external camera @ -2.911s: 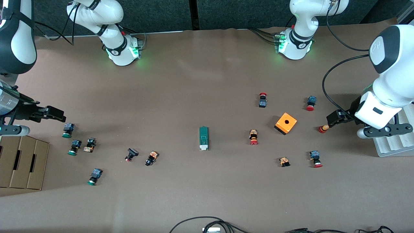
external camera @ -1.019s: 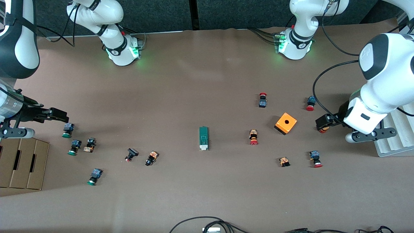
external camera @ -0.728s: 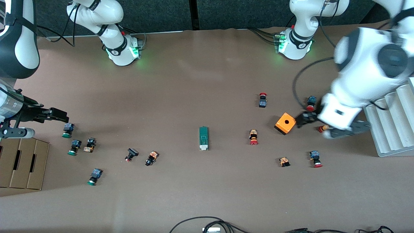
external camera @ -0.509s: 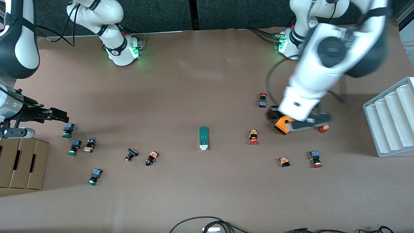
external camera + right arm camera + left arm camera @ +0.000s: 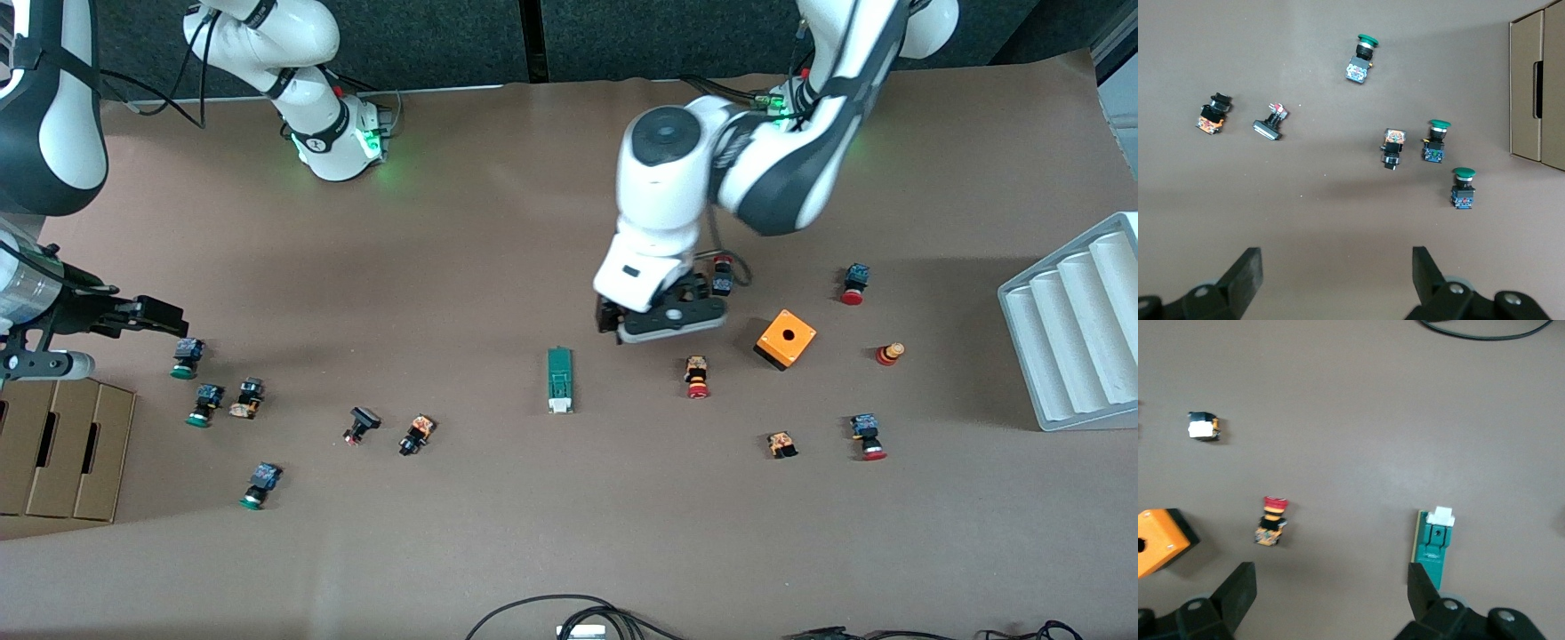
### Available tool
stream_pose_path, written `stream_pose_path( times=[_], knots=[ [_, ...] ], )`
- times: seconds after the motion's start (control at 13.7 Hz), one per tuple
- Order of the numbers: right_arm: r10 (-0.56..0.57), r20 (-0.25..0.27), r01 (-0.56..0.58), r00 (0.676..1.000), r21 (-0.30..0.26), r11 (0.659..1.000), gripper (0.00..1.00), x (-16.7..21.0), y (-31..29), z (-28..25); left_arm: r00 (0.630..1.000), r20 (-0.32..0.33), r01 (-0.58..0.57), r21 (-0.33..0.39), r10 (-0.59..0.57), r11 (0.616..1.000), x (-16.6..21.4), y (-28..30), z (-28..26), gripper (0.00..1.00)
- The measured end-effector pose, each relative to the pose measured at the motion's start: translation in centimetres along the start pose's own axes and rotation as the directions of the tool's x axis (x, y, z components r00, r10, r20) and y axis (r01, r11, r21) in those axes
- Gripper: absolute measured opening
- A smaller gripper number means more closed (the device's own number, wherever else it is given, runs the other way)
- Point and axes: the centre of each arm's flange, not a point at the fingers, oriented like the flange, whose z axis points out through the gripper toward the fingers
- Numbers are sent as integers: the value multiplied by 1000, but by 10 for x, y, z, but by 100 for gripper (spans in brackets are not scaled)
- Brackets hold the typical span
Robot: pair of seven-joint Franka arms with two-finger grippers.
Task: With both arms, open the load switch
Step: 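Move the left gripper over the green load switch, then grasp the switch base with the left gripper while the right gripper approaches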
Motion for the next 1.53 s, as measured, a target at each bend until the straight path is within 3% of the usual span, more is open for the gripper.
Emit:
stream_pose_path(
  times=[0.44, 0.8, 1.09, 1.24, 1.53],
  knots=[
    [-11, 25, 11, 1000, -1, 1000, 100, 6, -6, 14, 973, -215, 93, 16, -88, 996, -94, 65, 77, 100],
    [-116, 114, 118, 987, -12, 993, 100, 27, -73, 71, 935, -350, 70, 13, -61, 997, -154, 89, 135, 100],
    [-188, 132, 191, 973, -5, 982, 100, 35, -77, 83, 888, -458, 22, -40, -38, 999, -188, 95, 185, 100],
    [-289, 129, 289, 949, 19, 957, 100, 39, -76, 91, 861, -508, -7, -74, -31, 997, -198, 93, 205, 100],
    [-375, 80, 374, 924, 30, 927, 100, 44, -107, 93, 807, -591, -94, -111, 10, 989, -228, 90, 245, 100]
  ],
)
